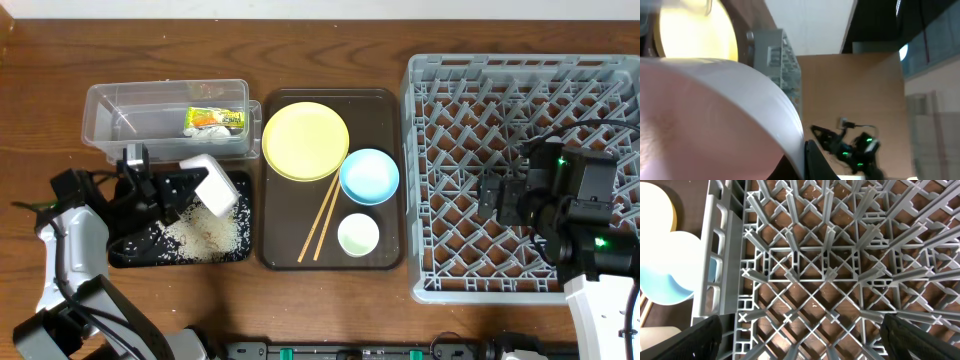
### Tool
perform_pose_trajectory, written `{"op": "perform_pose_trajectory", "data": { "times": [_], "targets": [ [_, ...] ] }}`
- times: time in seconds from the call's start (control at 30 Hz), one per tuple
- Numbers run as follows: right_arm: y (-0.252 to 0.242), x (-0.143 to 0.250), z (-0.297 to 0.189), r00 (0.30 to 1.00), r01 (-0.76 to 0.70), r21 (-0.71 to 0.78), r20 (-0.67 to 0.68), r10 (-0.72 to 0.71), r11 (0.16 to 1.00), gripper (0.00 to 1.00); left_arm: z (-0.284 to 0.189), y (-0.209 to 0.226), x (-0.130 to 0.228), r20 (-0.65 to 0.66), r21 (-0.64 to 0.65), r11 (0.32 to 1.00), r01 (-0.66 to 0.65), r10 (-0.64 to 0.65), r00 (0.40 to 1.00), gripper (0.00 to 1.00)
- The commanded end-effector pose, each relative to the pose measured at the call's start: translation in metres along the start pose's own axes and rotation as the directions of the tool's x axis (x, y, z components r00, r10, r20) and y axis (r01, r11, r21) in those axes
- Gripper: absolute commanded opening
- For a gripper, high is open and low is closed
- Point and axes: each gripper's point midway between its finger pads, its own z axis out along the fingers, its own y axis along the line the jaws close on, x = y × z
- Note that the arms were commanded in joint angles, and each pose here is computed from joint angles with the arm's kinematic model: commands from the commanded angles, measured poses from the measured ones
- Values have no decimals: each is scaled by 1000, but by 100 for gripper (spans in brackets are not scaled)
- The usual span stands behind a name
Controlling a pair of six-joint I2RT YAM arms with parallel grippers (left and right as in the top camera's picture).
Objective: Sort waste into correct bins and load items into the dishwasher rack
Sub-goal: 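Tip the rice bowl over the black tray to pour out rice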
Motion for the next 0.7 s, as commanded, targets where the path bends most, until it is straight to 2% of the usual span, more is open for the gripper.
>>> {"op": "perform_pose_trajectory", "data": {
  "times": [0.0, 0.07, 0.17, 0.2, 0.27, 0.33, 0.47, 0.67],
  "targets": [
    [9, -7, -5, 1000, 15, -22, 20, -15, 1000, 99, -1, -4, -6, 12, 21, 993, -119, 118, 993, 6],
    [9, -7, -5, 1000, 15, -22, 20, -15, 1000, 99, -1, 1, -10, 12, -11, 989, -148, 148, 989, 6],
    [9, -7, -5, 1000, 15, -22, 20, -15, 1000, 99, -2, 16, -10, 15, -94, 995, -33, 34, 999, 6],
    [9, -7, -5, 1000, 15, -22, 20, -15, 1000, 99, -2, 15, -9, 17, -90, 996, 9, -8, 1000, 6],
    [9, -7, -5, 1000, 15, -22, 20, -15, 1000, 99, -1, -5, -8, 11, 25, 1000, -1, 1, 1000, 6],
    [9, -7, -5, 1000, 15, -22, 20, -15, 1000, 99, -1, -5, -9, 11, 24, 1000, 6, -6, 1000, 6],
    [9, -7, -5, 1000, 15, -22, 20, -15, 1000, 99, -3, 24, -11, 31, -139, 988, 64, -60, 998, 6],
    [9, -7, -5, 1000, 15, -22, 20, -15, 1000, 99, -2, 22, -10, 29, -139, 989, 57, -53, 998, 6]
  ]
}}
